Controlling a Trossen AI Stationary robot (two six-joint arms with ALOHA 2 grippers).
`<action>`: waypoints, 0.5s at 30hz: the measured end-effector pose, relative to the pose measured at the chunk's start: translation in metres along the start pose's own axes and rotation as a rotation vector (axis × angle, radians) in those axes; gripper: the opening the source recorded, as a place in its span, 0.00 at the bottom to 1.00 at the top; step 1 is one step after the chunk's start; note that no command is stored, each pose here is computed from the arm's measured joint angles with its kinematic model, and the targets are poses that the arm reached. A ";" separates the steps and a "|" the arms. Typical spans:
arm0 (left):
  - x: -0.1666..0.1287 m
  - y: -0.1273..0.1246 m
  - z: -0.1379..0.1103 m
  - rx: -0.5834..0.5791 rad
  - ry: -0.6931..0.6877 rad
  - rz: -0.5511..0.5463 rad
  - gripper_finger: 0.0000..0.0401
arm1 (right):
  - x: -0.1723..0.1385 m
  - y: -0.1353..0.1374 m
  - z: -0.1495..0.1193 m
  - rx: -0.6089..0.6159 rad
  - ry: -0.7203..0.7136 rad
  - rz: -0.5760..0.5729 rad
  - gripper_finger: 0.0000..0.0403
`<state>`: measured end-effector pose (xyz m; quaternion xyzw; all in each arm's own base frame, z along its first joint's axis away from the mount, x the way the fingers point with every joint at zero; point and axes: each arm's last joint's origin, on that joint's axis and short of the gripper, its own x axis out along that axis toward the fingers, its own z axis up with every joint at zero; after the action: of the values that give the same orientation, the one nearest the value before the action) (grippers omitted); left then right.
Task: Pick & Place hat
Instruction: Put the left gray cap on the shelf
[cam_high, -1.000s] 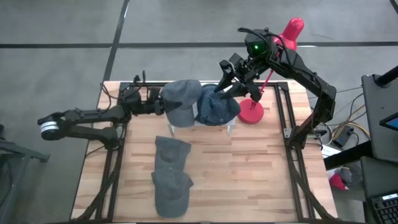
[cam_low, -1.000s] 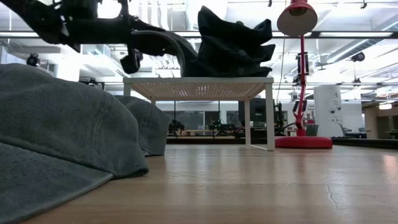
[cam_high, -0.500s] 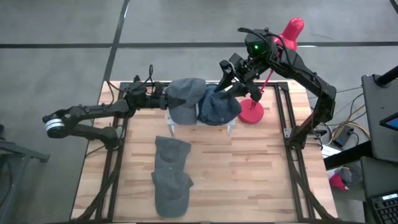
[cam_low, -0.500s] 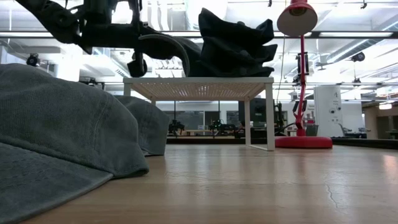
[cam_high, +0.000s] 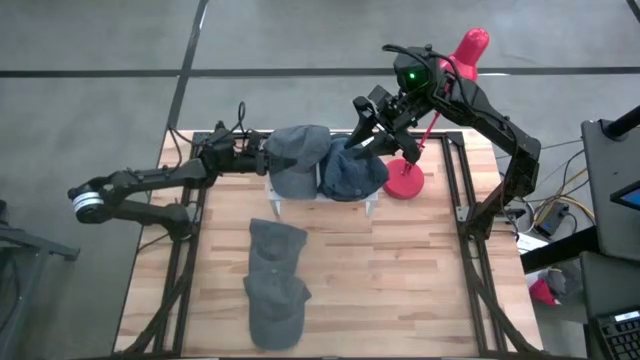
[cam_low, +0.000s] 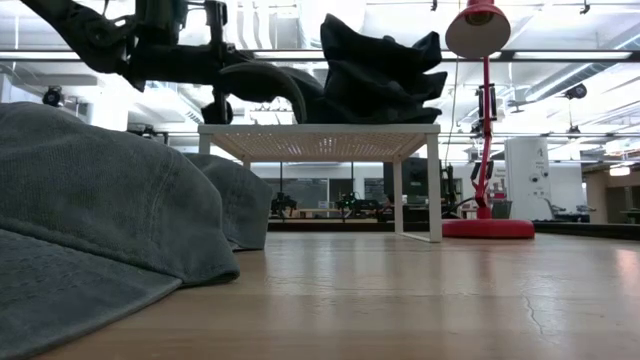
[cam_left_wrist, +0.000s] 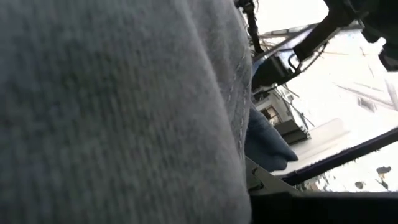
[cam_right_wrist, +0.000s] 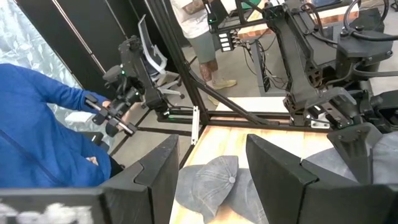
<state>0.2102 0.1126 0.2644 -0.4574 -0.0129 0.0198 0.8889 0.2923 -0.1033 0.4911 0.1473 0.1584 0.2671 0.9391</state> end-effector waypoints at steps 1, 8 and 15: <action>0.000 0.000 0.000 0.012 0.007 -0.006 0.01 | 0.000 0.000 0.000 0.000 0.000 0.000 0.45; -0.006 0.001 0.004 0.068 0.069 -0.054 0.01 | 0.000 0.000 0.000 -0.003 -0.002 0.000 0.45; -0.009 0.007 0.006 0.112 0.073 -0.026 0.01 | 0.000 0.000 0.001 -0.010 -0.008 -0.001 0.45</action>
<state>0.2008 0.1212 0.2626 -0.4070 0.0147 -0.0078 0.9133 0.2928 -0.1035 0.4922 0.1438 0.1534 0.2668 0.9405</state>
